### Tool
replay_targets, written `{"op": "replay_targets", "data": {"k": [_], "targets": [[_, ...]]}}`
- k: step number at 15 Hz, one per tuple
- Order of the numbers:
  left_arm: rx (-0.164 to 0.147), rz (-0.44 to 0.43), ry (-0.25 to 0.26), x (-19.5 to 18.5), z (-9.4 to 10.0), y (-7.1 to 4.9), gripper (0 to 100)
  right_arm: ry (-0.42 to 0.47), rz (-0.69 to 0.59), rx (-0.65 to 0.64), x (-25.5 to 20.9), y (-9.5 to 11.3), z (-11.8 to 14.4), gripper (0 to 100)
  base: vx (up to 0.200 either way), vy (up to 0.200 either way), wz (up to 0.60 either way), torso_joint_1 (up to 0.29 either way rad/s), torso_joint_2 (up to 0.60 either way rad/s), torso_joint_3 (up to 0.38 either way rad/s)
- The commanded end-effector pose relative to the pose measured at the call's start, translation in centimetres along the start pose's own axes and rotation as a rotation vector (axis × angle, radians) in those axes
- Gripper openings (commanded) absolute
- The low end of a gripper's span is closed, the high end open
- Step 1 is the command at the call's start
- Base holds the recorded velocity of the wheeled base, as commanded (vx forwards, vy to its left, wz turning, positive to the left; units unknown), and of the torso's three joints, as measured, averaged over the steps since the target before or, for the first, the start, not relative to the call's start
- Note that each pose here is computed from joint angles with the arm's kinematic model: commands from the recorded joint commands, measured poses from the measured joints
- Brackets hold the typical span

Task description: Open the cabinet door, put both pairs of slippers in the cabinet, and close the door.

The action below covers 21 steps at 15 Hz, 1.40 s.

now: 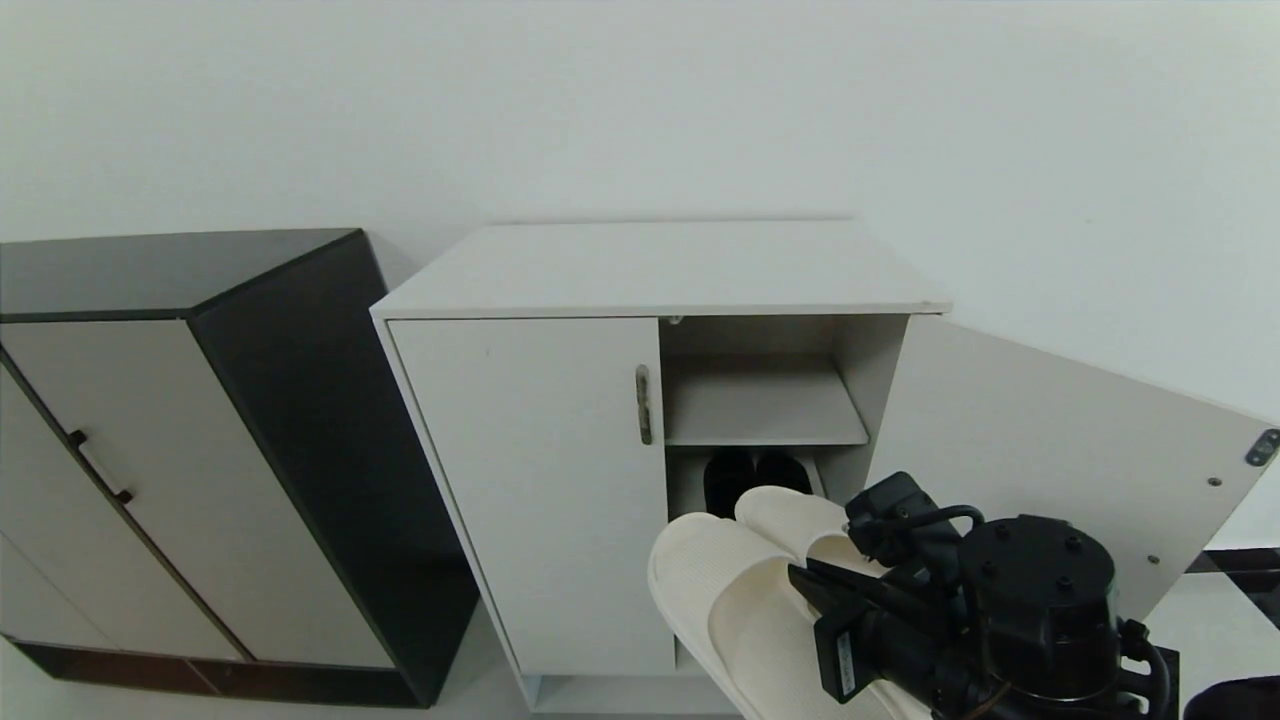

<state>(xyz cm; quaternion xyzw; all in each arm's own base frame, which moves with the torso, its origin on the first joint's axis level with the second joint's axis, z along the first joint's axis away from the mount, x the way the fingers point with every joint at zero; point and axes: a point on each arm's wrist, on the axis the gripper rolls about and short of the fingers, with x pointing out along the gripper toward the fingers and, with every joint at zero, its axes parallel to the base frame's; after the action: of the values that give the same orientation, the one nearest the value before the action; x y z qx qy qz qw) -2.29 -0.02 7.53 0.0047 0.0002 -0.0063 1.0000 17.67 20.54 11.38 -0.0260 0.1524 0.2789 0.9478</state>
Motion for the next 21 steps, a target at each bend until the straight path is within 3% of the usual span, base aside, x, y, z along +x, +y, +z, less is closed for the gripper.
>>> {"op": "replay_targets", "data": {"k": [1,14,21], "targets": [[0.000,0.000,0.001,0.01,0.00,0.00,0,0.007,0.000,-0.011,0.07,0.02,-0.20,0,0.000,0.000,0.00,-0.173,0.49,0.339],[0.000,0.000,0.001,0.01,0.00,0.00,0,0.018,0.010,-0.021,0.04,0.28,-0.81,0,0.000,0.000,0.00,-0.092,0.45,0.352],[0.000,0.000,0.001,0.01,0.00,0.00,0,0.018,0.012,-0.039,0.01,0.31,-0.84,0,0.000,0.000,0.00,-0.003,0.05,0.052]]}}
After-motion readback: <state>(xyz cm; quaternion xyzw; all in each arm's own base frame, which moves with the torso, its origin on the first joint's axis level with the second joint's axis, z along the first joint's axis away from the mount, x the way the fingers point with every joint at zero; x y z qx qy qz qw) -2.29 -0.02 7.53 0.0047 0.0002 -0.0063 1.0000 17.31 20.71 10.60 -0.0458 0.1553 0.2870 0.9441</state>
